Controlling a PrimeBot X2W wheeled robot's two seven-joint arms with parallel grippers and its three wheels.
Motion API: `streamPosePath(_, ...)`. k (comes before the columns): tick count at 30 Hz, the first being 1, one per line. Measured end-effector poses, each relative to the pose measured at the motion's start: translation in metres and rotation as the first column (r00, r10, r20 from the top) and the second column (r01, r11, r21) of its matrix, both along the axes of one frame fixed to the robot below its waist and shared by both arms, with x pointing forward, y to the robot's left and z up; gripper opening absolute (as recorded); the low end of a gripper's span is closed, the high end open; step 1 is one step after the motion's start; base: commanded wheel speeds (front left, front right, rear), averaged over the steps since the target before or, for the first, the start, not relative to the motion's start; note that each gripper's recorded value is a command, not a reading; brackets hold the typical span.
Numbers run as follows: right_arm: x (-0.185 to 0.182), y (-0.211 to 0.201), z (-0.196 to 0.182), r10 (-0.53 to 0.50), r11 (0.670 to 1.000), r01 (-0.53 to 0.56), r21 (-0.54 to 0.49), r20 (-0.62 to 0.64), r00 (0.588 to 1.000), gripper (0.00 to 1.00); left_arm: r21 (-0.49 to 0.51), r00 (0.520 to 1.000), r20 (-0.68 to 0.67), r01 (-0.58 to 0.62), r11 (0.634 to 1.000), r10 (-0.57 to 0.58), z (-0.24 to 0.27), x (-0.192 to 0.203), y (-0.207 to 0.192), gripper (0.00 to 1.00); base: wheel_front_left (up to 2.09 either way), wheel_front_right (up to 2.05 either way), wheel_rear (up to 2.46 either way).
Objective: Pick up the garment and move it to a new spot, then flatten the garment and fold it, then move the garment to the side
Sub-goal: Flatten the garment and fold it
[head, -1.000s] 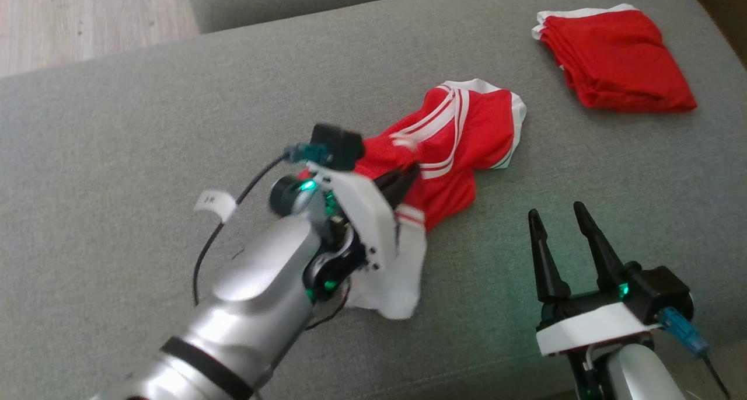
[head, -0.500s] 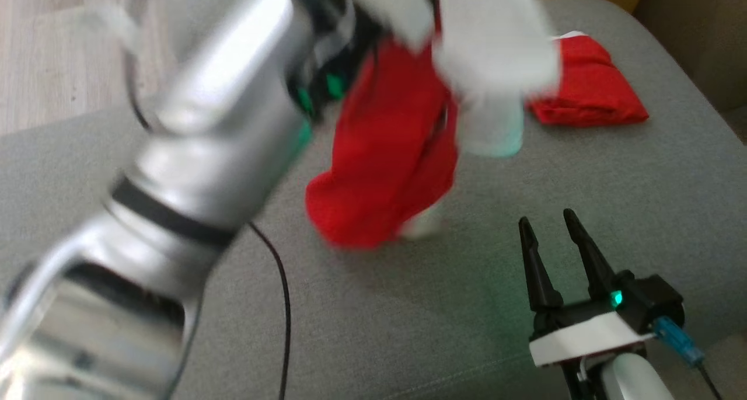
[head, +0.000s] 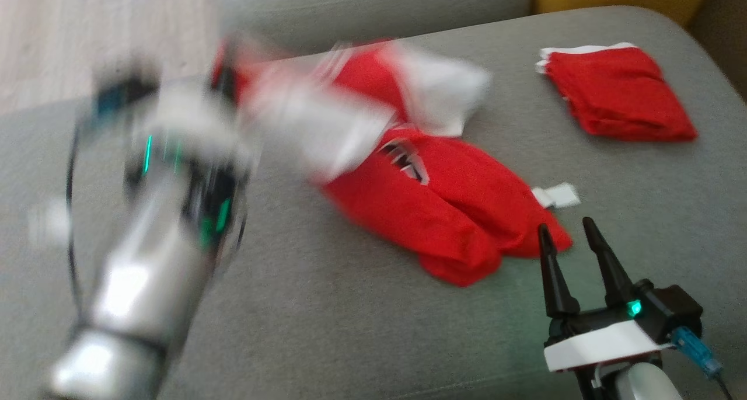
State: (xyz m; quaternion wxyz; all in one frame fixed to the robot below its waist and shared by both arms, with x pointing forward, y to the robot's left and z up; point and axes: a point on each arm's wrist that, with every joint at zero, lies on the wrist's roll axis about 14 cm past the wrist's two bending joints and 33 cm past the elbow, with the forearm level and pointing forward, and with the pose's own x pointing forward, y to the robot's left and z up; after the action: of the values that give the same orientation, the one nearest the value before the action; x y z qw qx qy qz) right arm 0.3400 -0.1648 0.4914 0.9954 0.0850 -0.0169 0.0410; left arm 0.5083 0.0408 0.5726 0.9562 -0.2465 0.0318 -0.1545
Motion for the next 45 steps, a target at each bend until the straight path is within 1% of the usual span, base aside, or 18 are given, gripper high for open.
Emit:
streamPosePath(3, 0.006, 0.008, -0.004, 0.026, 1.000, -0.026, 0.000, -0.013, 1.000, 1.00, 0.033, 0.975, -0.191, -0.113, 0.993, 0.117, -0.093, -0.038, 0.055, 0.00, 0.00, 0.00, 0.00)
streamPosePath(7, 0.014, 0.017, -0.010, 0.058, 0.998, -0.058, 0.001, -0.032, 0.998, 1.00, 0.033, 0.918, -0.332, -0.221, 0.975, 0.219, -0.154, -0.088, 0.101, 0.00, 0.00, 0.00, 0.00)
streamPosePath(14, 0.025, 0.033, -0.017, 0.108, 0.994, -0.108, -0.006, -0.050, 0.993, 1.00, 0.071, 0.876, -0.366, -0.309, 0.948, 0.313, -0.176, -0.144, 0.129, 0.00, 0.00, 0.00, 0.00)
streamPosePath(20, 0.033, 0.047, -0.023, 0.154, 0.988, -0.154, -0.003, -0.064, 0.986, 1.00, 0.088, 0.876, -0.339, -0.334, 0.938, 0.344, -0.165, -0.172, 0.133, 0.00, 0.00, 0.00, 0.00)
streamPosePath(21, 0.034, 0.049, -0.024, 0.160, 0.987, -0.160, -0.002, -0.066, 0.985, 1.00, 0.092, 0.877, -0.344, -0.323, 0.942, 0.335, -0.164, -0.175, 0.132, 0.02, 0.00, 0.00, 0.00)
streamPosePath(22, 0.036, 0.051, -0.024, 0.165, 0.986, -0.165, -0.001, -0.065, 0.984, 1.00, 0.102, 0.882, -0.345, -0.305, 0.947, 0.322, -0.162, -0.178, 0.131, 0.36, 0.00, 0.00, 0.00)
streamPosePath(23, 0.037, 0.053, -0.024, 0.169, 0.986, -0.170, -0.001, -0.064, 0.983, 1.00, 0.118, 0.891, -0.329, -0.289, 0.950, 0.312, -0.158, -0.179, 0.130, 1.00, 0.00, 0.00, 0.00)
streamPosePath(24, 0.038, 0.054, -0.024, 0.172, 0.985, -0.172, 0.000, -0.065, 0.983, 1.00, 0.147, 0.903, -0.298, -0.276, 0.950, 0.309, -0.151, -0.178, 0.132, 1.00, 0.00, 0.00, 0.00)
streamPosePath(27, 0.038, 0.055, -0.026, 0.175, 0.984, -0.176, 0.001, -0.070, 0.982, 1.00, 0.218, 0.938, -0.192, -0.245, 0.945, 0.287, -0.123, -0.166, 0.136, 1.00, 0.00, 0.00, 0.00)
streamPosePath(29, 0.039, 0.054, -0.028, 0.172, 0.985, -0.173, 0.002, -0.076, 0.982, 1.00, 0.249, 0.965, -0.119, -0.200, 0.948, 0.234, -0.098, -0.154, 0.130, 1.00, 0.00, 0.00, 0.00)
streamPosePath(32, 0.043, 0.053, -0.031, 0.169, 0.986, -0.169, 0.004, -0.082, 0.982, 1.00, 0.304, 0.996, -0.003, -0.079, 0.949, 0.084, -0.052, -0.124, 0.110, 1.00, 0.00, 0.00, 0.00)
streamPosePath(34, 0.050, 0.054, -0.031, 0.174, 0.985, -0.174, 0.003, -0.080, 0.982, 1.00, 0.348, 0.995, 0.081, 0.020, 0.937, -0.052, -0.017, -0.098, 0.090, 1.00, 0.00, 0.00, 0.00)
streamPosePath(37, 0.062, 0.060, -0.033, 0.191, 0.981, -0.192, -0.003, -0.074, 0.979, 1.00, 0.441, 0.963, 0.142, 0.145, 0.886, -0.228, 0.019, -0.056, 0.062, 1.00, 0.00, 0.00, 0.00)
streamPosePath(40, 0.076, 0.064, -0.035, 0.202, 0.979, -0.202, -0.003, -0.070, 0.977, 1.00, 0.541, 0.929, 0.077, 0.266, 0.798, -0.362, 0.015, -0.016, 0.040, 1.00, 0.00, 0.00, 0.00)
streamPosePath(41, 0.081, 0.065, -0.036, 0.205, 0.979, -0.206, -0.004, -0.068, 0.976, 1.00, 0.560, 0.927, 0.044, 0.285, 0.778, -0.372, 0.008, 0.000, 0.037, 1.00, 0.00, 0.00, 0.00)
streamPosePath(42, 0.089, 0.065, -0.039, 0.207, 0.978, -0.208, -0.004, -0.068, 0.976, 1.00, 0.614, 0.923, -0.020, 0.315, 0.724, -0.384, -0.011, 0.028, 0.032, 1.00, 0.00, 0.00, 0.00)
streamPosePath(44, 0.096, 0.065, -0.044, 0.209, 0.978, -0.210, -0.005, -0.074, 0.975, 1.00, 0.636, 0.926, -0.072, 0.328, 0.698, -0.370, -0.031, 0.055, 0.030, 1.00, 0.00, 0.00, 0.00)
streamPosePath(45, 0.099, 0.063, -0.047, 0.206, 0.978, -0.207, -0.006, -0.079, 0.975, 1.00, 0.633, 0.928, -0.099, 0.337, 0.697, -0.359, -0.041, 0.068, 0.028, 1.00, 0.00, 0.00, 0.00)
